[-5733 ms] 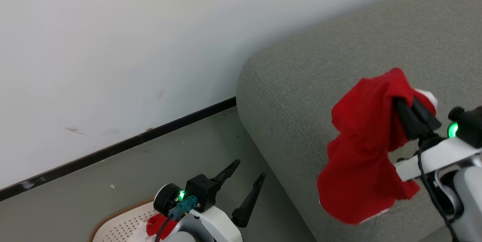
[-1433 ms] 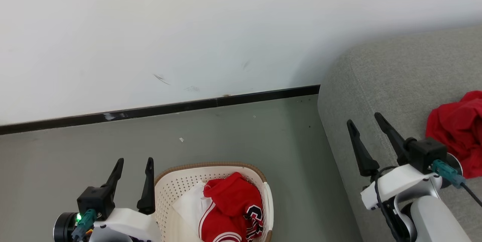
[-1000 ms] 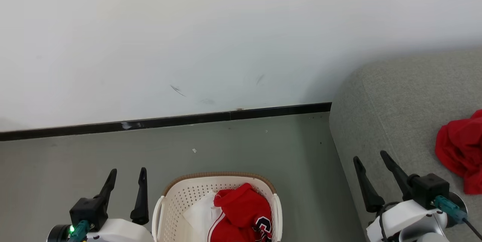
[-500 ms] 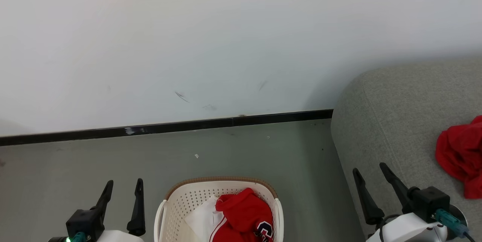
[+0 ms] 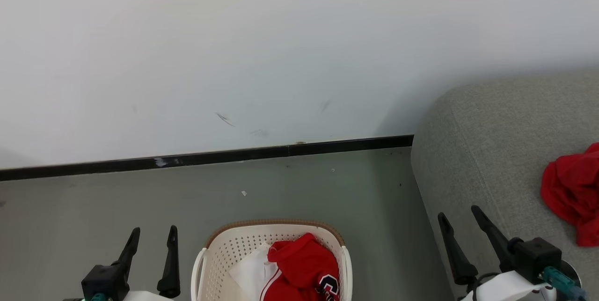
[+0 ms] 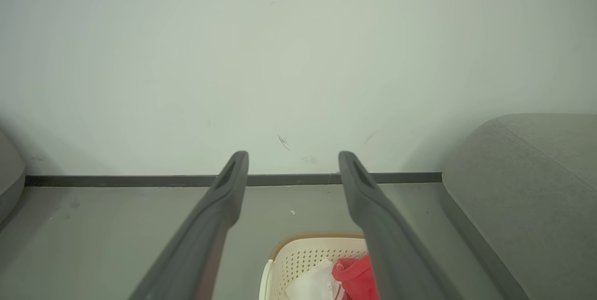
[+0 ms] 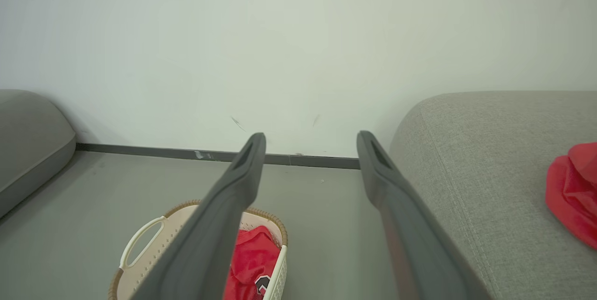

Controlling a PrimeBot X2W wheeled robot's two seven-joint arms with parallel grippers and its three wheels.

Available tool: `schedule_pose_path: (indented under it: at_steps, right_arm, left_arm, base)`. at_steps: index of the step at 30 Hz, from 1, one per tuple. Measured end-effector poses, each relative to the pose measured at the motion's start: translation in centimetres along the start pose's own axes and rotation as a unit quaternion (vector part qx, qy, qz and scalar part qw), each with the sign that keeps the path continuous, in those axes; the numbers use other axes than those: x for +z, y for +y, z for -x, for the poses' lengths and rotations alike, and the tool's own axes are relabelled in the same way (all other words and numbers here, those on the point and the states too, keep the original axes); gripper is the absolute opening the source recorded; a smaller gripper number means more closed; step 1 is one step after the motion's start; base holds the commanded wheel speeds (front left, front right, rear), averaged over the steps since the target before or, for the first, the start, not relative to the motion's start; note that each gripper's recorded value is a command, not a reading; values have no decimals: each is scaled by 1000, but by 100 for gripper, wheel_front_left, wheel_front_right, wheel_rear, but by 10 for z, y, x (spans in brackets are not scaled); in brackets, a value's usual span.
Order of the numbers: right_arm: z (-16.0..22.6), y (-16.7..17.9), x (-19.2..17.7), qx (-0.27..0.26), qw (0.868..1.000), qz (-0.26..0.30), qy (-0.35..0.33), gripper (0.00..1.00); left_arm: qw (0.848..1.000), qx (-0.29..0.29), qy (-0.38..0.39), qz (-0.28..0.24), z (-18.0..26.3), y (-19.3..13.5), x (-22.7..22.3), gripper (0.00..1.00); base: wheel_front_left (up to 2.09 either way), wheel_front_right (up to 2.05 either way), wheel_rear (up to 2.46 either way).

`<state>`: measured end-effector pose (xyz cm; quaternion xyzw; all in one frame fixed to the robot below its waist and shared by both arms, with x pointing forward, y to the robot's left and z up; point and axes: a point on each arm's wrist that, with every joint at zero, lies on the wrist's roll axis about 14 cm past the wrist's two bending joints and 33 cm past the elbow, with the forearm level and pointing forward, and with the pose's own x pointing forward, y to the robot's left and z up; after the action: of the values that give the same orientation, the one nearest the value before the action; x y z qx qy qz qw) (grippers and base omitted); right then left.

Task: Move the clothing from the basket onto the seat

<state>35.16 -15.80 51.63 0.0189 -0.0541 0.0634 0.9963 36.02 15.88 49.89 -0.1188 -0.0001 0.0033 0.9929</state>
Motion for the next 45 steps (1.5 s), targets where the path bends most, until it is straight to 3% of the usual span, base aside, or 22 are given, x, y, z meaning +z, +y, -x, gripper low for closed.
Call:
schedule_pose_path:
  at_steps: [23, 45]
  right_arm:
    - [0, -5, -1, -8, 1000, -4, 1, 100]
    - [-5, -41, -5, -59, 998, 16, 9, 100]
  left_arm:
    - [999, -20, 34, -16, 1, -5, -22, 100]
    - [976, -155, 147, -47, -37, -80, -84, 100]
  base:
    - [0, 0, 0]
    - [0, 0, 0]
